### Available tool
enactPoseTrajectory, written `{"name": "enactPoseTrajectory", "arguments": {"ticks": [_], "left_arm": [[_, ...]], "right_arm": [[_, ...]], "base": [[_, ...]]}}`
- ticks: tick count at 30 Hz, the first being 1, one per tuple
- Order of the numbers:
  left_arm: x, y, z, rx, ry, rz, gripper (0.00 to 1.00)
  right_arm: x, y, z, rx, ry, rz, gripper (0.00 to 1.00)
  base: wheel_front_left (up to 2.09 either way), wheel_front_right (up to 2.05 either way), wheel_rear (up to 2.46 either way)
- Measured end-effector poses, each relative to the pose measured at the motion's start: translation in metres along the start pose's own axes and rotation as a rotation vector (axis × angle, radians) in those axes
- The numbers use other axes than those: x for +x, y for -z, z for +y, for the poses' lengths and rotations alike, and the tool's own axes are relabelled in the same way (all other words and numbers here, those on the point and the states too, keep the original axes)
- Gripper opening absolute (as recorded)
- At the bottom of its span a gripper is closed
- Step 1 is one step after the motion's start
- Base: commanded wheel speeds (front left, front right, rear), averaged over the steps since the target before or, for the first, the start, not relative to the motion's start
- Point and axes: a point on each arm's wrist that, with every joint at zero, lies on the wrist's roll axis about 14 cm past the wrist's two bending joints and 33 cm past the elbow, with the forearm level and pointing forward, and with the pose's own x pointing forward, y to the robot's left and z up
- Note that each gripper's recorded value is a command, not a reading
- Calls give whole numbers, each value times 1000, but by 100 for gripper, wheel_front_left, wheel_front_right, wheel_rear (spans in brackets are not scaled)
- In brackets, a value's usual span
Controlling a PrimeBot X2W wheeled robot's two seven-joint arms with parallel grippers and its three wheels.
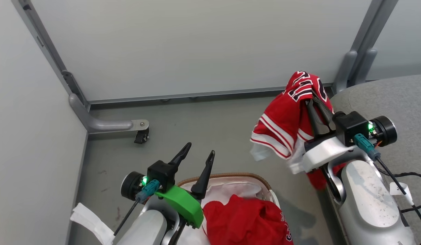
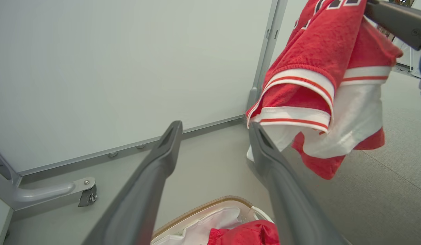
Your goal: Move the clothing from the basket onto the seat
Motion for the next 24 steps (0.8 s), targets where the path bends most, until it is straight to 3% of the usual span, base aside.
{"name": "enactPoseTrajectory", "arguments": {"ticks": [8,24], "left_arm": [[11,10,-25,-14,70,18,100],[52,37,-121,-36,401,87,100]], "right_arm": [[-21,4,-35,-54,96,26,0],[-94,9,-127,-149,366,113,0]], "base": [[0,0,0],[0,0,0]]}}
